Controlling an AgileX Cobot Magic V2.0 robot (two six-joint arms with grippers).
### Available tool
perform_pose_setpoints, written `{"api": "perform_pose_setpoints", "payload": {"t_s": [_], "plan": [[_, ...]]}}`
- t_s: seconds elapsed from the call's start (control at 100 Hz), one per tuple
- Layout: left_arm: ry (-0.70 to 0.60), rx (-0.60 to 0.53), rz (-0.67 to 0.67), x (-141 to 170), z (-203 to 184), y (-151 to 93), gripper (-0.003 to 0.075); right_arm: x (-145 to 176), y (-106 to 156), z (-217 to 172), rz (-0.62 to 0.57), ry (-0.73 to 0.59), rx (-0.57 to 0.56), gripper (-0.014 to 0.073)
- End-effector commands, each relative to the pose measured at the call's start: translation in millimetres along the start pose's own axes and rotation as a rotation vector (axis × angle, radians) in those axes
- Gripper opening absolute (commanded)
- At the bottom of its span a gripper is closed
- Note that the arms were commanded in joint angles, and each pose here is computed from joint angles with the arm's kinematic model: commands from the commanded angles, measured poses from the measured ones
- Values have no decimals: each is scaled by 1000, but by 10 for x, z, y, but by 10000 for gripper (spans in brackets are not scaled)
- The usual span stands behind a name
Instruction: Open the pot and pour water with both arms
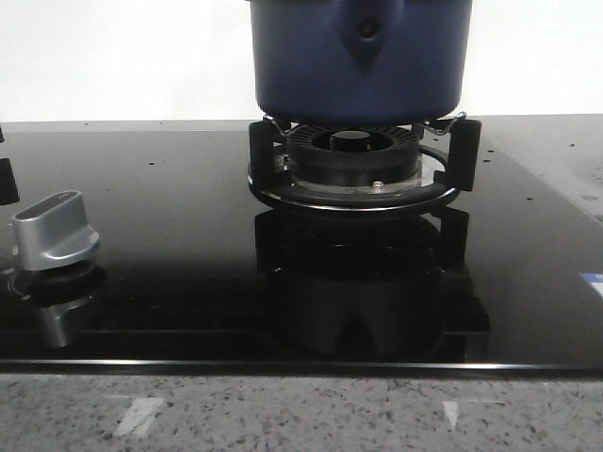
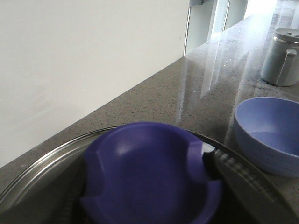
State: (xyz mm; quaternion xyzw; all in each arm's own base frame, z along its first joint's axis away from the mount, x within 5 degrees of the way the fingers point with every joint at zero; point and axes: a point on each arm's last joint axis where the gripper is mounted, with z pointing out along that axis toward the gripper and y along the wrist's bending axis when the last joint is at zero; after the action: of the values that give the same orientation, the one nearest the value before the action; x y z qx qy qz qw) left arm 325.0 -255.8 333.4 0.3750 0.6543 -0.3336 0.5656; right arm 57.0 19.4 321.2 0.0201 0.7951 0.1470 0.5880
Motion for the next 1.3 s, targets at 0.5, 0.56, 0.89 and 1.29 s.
{"api": "perform_pose_setpoints", "payload": {"t_s": [0.5, 0.56, 0.89, 1.29], "plan": [[-160, 114, 6, -430, -186, -208, 159, -124, 17, -2, 3, -73, -6, 330], [-160, 114, 6, -430, -186, -208, 175, -122, 17, -2, 3, -71, -6, 330], [-160, 114, 6, -430, -186, -208, 255, -107, 18, -1, 3, -54, -8, 330], [-163, 123, 6, -433, -188, -216, 277, -107, 18, -1, 3, -54, -8, 330]]}}
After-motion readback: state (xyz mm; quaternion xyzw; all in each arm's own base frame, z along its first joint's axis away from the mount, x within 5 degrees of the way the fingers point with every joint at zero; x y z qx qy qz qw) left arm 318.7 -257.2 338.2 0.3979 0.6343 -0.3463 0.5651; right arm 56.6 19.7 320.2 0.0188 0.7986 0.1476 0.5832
